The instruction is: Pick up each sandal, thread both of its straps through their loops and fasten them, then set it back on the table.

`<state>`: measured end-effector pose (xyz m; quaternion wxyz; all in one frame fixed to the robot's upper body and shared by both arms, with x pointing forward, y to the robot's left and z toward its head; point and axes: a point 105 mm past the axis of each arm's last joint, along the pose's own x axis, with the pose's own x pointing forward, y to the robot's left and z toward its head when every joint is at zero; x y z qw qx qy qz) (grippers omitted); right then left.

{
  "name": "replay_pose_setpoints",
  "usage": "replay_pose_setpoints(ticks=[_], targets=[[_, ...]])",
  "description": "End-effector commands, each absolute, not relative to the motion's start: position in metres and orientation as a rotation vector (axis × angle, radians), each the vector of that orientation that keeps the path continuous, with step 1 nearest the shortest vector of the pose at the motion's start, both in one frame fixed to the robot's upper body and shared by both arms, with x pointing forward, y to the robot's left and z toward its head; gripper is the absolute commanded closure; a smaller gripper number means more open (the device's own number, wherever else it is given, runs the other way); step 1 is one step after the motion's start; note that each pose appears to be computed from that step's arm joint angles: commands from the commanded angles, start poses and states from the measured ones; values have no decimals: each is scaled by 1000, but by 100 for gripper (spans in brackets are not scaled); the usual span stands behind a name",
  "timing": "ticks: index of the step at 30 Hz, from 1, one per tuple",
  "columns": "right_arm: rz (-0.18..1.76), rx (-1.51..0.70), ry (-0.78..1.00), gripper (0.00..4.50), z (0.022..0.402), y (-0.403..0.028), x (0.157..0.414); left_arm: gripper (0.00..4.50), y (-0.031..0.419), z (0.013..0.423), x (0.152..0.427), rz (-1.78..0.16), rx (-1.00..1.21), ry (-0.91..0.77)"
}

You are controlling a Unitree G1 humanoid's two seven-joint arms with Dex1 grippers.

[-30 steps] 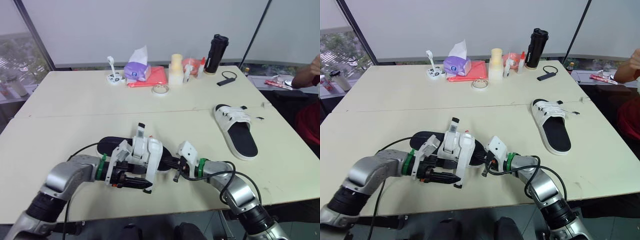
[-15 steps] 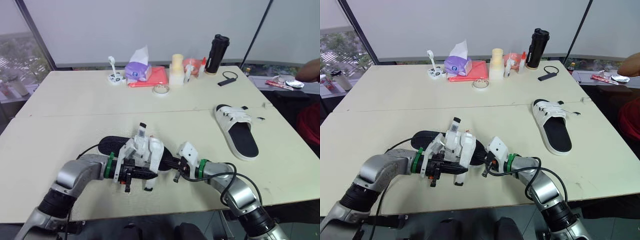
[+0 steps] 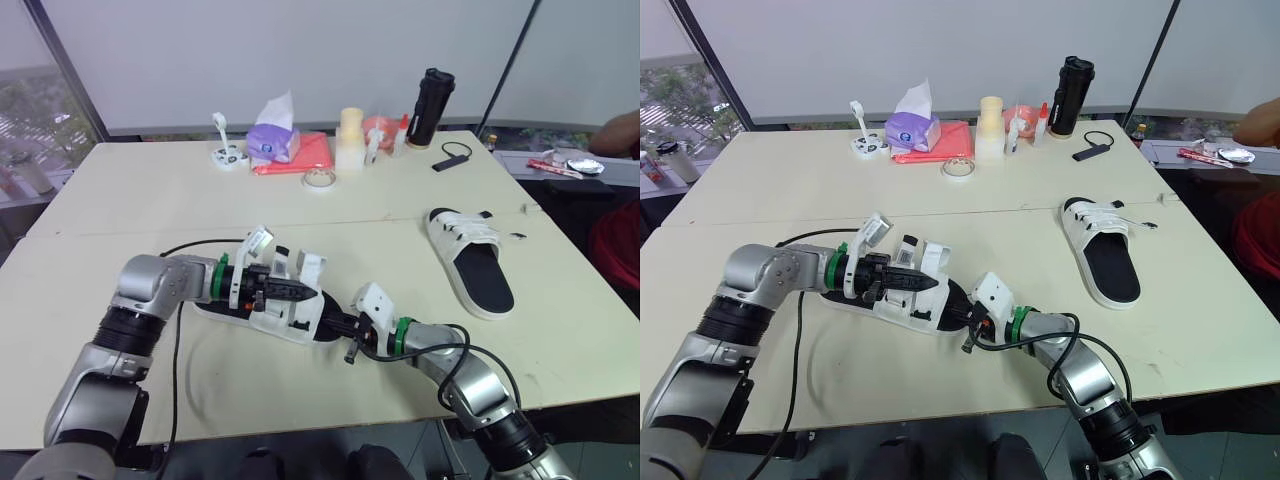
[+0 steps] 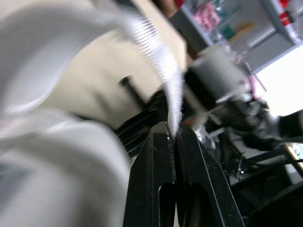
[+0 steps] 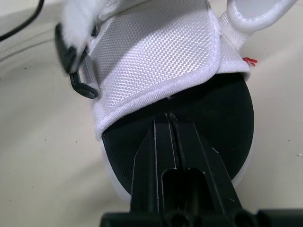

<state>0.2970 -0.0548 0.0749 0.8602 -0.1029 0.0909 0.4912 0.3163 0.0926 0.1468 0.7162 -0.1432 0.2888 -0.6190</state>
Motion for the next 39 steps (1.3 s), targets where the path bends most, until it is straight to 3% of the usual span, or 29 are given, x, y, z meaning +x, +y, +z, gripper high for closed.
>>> replay_pose_setpoints(ticks=[1,11,32,39], targets=[[943,-236,341,450,39,-75,298,446,92,156,322,-1399,-256,594],[936,-228,342,450,39,-75,296,446,87,166,336,-1405,-291,539],[938,-231,345,450,37,-73,297,446,89,156,320,-1470,-325,626],[937,-232,347,450,36,-74,297,446,101,118,316,-1421,-115,696]])
